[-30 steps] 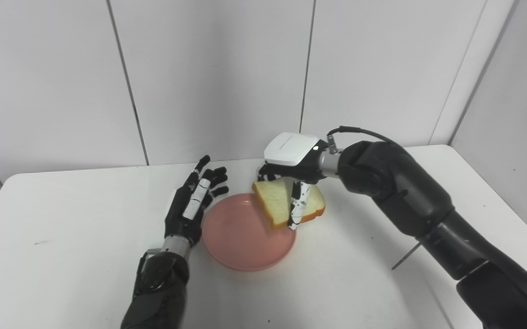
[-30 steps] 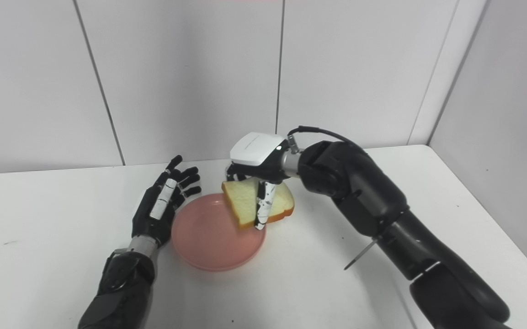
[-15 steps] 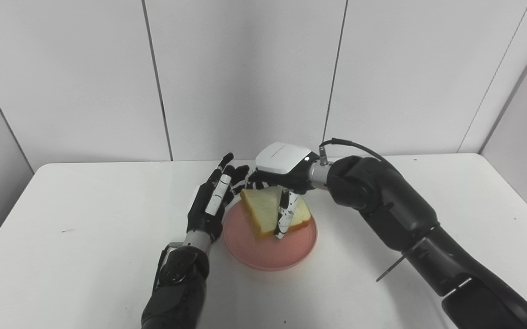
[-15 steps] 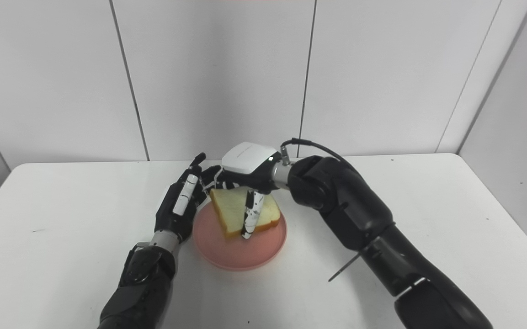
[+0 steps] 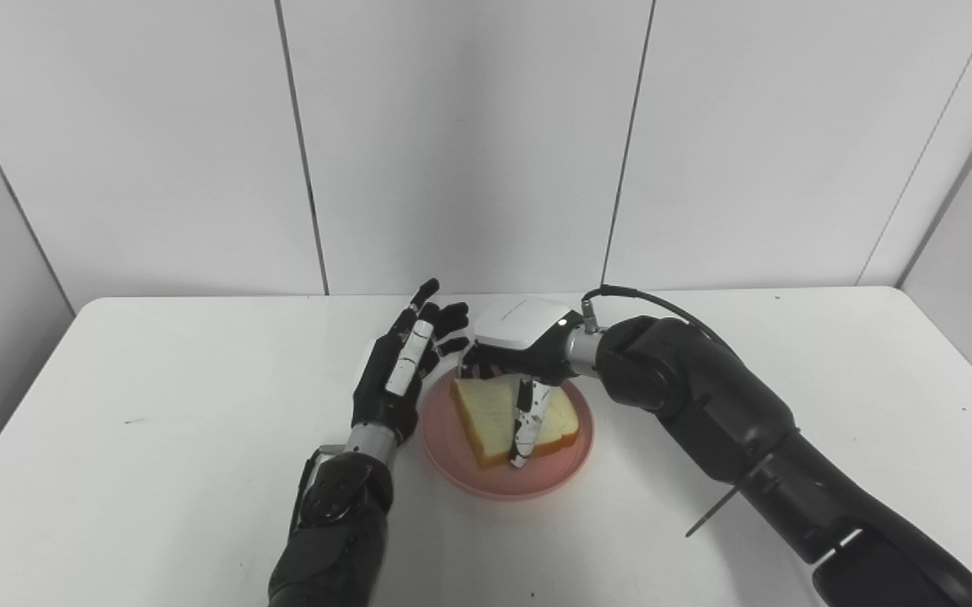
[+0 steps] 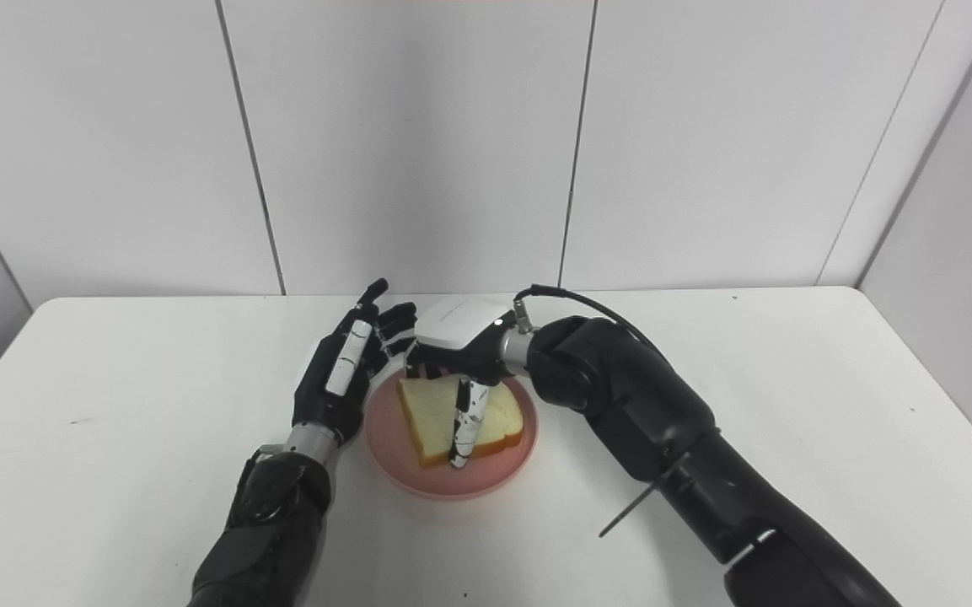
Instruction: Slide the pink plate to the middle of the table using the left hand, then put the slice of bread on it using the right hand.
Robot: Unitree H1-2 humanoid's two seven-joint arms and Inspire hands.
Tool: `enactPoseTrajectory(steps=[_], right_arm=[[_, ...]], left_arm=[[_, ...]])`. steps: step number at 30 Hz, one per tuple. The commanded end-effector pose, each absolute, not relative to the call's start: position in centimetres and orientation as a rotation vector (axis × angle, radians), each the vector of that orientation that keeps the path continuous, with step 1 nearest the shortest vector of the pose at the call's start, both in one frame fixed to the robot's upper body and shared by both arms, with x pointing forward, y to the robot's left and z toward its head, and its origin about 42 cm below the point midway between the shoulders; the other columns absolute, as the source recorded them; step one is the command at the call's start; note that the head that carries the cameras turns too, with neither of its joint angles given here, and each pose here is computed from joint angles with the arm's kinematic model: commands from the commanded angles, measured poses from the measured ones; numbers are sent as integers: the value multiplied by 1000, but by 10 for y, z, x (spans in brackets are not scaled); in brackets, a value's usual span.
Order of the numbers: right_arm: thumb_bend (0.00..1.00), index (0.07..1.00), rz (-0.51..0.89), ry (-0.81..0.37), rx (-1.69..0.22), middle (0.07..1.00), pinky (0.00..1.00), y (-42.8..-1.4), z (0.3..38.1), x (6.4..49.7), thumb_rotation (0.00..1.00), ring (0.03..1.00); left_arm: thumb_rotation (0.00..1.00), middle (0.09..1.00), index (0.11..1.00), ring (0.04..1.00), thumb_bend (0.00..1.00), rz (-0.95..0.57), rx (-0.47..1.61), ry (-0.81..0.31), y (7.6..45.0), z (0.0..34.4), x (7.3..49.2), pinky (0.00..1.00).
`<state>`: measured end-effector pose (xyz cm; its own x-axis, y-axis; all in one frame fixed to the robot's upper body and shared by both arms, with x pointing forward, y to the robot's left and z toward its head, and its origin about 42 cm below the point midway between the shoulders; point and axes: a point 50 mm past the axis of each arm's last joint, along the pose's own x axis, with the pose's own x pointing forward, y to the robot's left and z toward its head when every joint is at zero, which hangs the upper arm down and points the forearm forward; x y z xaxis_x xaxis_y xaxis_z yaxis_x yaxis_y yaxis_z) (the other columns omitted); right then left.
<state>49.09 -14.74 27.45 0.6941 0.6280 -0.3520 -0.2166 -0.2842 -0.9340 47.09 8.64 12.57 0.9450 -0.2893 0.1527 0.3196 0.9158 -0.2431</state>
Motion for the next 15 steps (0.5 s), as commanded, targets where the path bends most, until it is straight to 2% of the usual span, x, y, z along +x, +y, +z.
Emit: enactPoseTrajectory(steps=[1, 5, 10, 15], right_arm=[[752, 644, 821, -425, -1660, 595, 443, -138, 297, 493, 360, 520], [743, 647, 851, -406, -1655, 615, 472, -138, 295, 492, 370, 552], [748, 645, 852, -403, -1660, 620, 488, -141, 296, 491, 394, 567], [802, 676, 828, -414, -1653, 673, 516, -144, 294, 489, 438, 616]], left_arm=[[686, 734, 872, 780, 902, -285, -282, -44, 92, 89, 447, 703], [688, 722, 864, 778, 878, -285, -276, -44, 92, 88, 447, 706], [705, 734, 864, 774, 901, -287, -278, -44, 91, 89, 447, 699], [706, 709, 860, 772, 898, -290, -287, -43, 91, 89, 448, 702]])
